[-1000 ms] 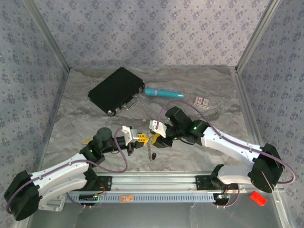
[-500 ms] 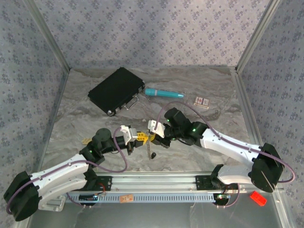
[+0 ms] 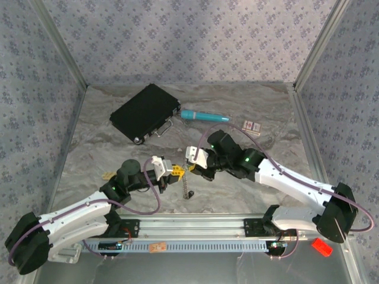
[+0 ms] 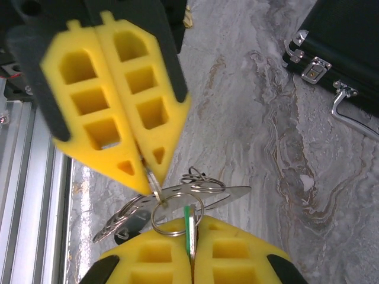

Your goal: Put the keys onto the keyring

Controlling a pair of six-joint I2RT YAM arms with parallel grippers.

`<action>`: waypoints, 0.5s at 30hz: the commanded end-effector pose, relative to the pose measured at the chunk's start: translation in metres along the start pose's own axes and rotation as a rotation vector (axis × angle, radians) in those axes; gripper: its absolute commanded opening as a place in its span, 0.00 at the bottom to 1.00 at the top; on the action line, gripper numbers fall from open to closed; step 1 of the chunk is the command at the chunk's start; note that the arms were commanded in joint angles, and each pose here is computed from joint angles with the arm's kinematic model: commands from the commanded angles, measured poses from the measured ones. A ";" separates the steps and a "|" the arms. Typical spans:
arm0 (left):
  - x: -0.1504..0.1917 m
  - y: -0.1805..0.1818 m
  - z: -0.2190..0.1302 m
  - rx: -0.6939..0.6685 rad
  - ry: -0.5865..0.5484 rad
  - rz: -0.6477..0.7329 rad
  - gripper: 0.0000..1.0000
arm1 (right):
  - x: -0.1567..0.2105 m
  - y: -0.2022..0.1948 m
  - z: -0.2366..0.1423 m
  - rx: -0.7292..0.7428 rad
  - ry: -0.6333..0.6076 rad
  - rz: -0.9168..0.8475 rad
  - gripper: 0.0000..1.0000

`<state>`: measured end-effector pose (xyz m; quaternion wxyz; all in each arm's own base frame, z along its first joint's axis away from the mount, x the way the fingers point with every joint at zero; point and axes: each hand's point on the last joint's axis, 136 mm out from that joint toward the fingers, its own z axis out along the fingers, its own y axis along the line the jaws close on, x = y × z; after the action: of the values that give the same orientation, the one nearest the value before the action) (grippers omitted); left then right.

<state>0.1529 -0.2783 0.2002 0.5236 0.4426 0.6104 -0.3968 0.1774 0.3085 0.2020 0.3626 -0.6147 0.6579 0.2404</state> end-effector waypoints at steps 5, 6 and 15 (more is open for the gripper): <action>-0.008 0.002 0.001 -0.014 -0.001 0.026 0.17 | -0.003 -0.003 -0.014 0.022 0.022 -0.023 0.00; -0.008 0.003 0.001 -0.021 -0.002 0.025 0.26 | -0.004 -0.003 -0.015 0.026 0.020 -0.026 0.00; 0.001 0.064 -0.027 -0.428 -0.021 -0.018 1.00 | -0.016 -0.006 -0.023 0.051 0.029 -0.051 0.00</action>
<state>0.1804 -0.2583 0.1980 0.5672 0.3855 0.6480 -0.3313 0.1779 0.2978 0.2071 0.3530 -0.6213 0.6665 0.2123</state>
